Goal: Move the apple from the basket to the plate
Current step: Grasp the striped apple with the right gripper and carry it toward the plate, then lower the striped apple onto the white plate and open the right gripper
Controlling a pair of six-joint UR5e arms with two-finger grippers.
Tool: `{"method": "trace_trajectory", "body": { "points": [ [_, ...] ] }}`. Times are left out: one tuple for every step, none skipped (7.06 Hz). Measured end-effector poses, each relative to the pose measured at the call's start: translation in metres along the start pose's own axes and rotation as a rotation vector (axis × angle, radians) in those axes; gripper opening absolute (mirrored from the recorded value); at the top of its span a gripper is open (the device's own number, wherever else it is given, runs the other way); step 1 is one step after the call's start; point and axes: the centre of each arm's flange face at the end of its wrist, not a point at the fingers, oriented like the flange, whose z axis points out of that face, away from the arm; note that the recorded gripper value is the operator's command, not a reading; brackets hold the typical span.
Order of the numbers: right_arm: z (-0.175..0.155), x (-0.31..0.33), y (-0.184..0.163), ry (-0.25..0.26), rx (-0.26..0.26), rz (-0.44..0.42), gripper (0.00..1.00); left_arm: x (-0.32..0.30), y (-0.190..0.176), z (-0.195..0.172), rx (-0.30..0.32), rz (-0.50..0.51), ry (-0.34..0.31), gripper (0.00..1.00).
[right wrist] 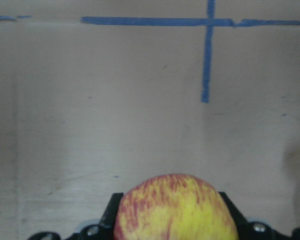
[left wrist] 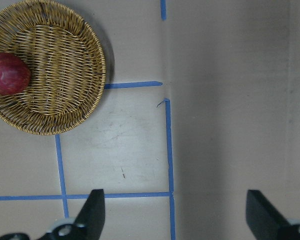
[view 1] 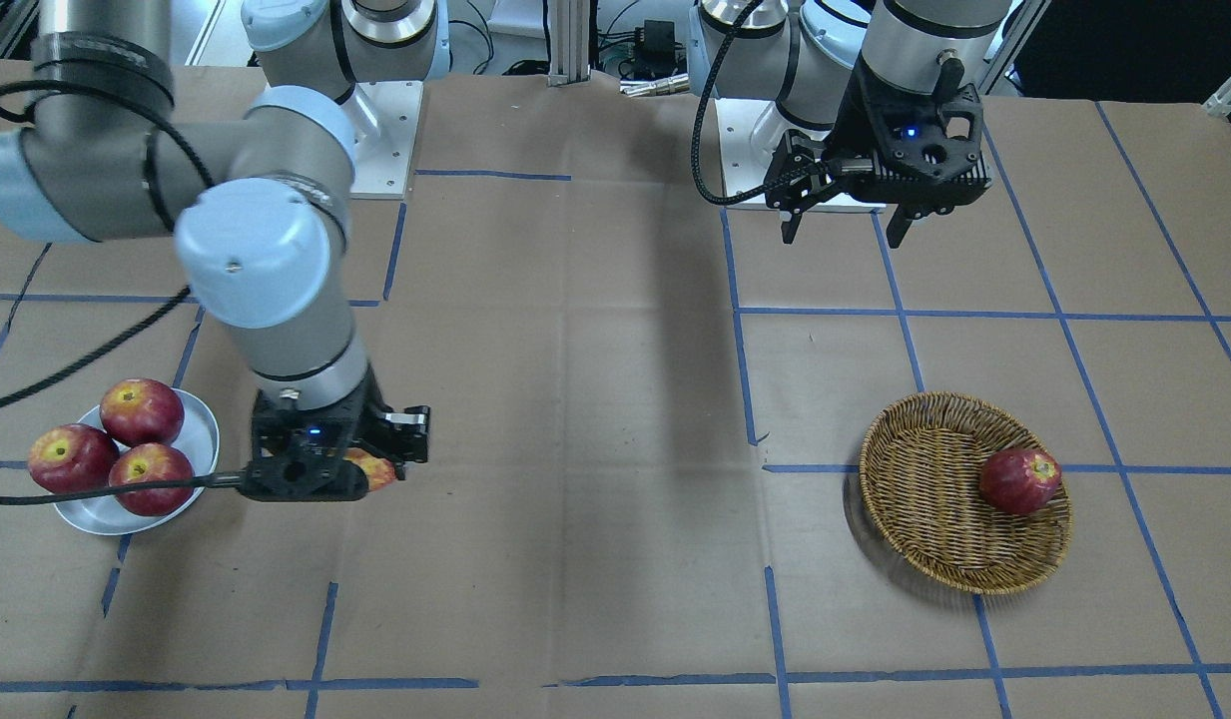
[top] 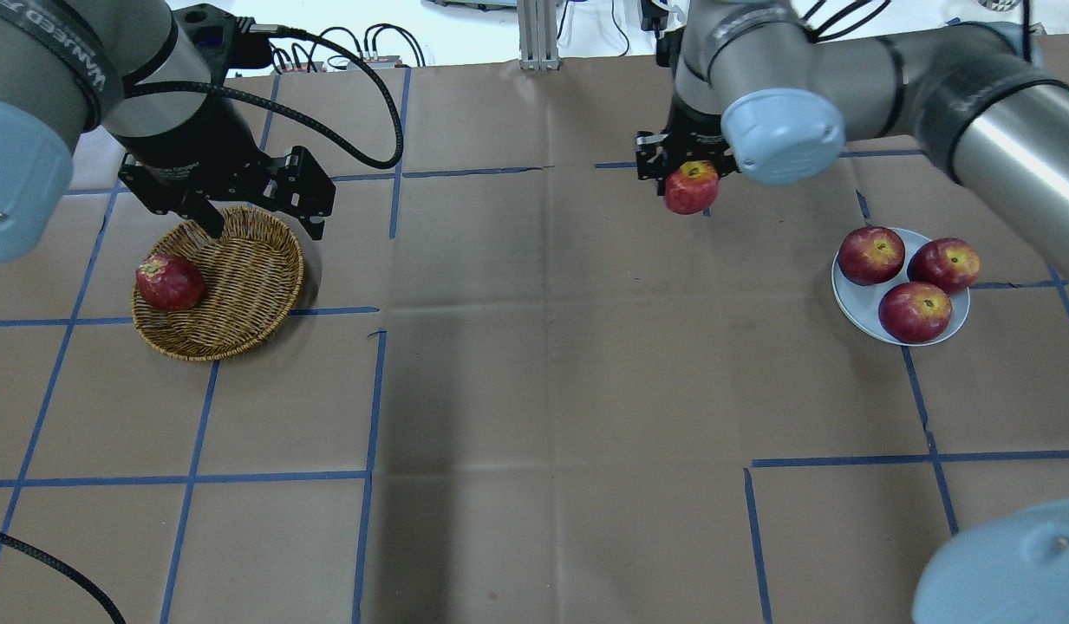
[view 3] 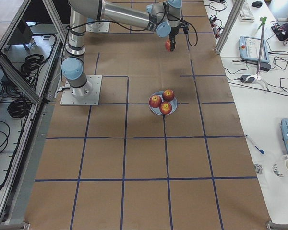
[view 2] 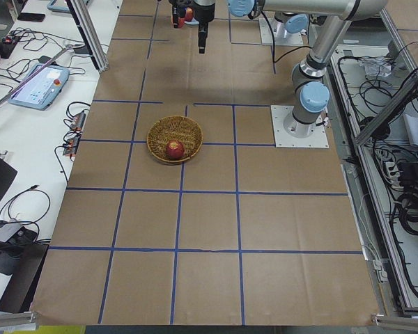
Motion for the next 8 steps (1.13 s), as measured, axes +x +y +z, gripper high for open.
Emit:
{"method": "trace_trajectory", "body": {
  "points": [
    [-0.005, 0.073, -0.006, 0.007, -0.012, -0.041, 0.67, 0.000, 0.000, 0.000, 0.000, 0.000, 0.000, 0.99],
    [-0.003, 0.146, -0.005, 0.007, -0.025, -0.083, 0.66, 0.000, 0.000, 0.000, 0.000, 0.000, 0.000, 0.99],
    [0.005, 0.204, 0.003, 0.001, -0.040, -0.130, 0.66, 0.000, 0.000, 0.000, 0.000, 0.000, 0.000, 0.99],
    [0.020, 0.247, 0.016, -0.012, -0.060, -0.163, 0.66, 0.000, 0.000, 0.000, 0.000, 0.000, 0.000, 0.99],
    [0.037, 0.274, 0.032, -0.029, -0.081, -0.176, 0.66, 0.000, 0.000, 0.000, 0.000, 0.000, 0.000, 0.99],
    [0.055, 0.285, 0.046, -0.039, -0.093, -0.179, 0.66, 0.000, 0.000, 0.000, 0.000, 0.000, 0.000, 0.99],
    [0.072, 0.286, 0.058, -0.039, -0.092, -0.181, 0.67, 0.000, 0.000, 0.000, 0.000, 0.000, 0.000, 0.99],
    [0.081, 0.285, 0.064, -0.036, -0.087, -0.181, 0.67, 0.000, 0.000, 0.000, 0.000, 0.000, 0.000, 0.99]
  ]
}}
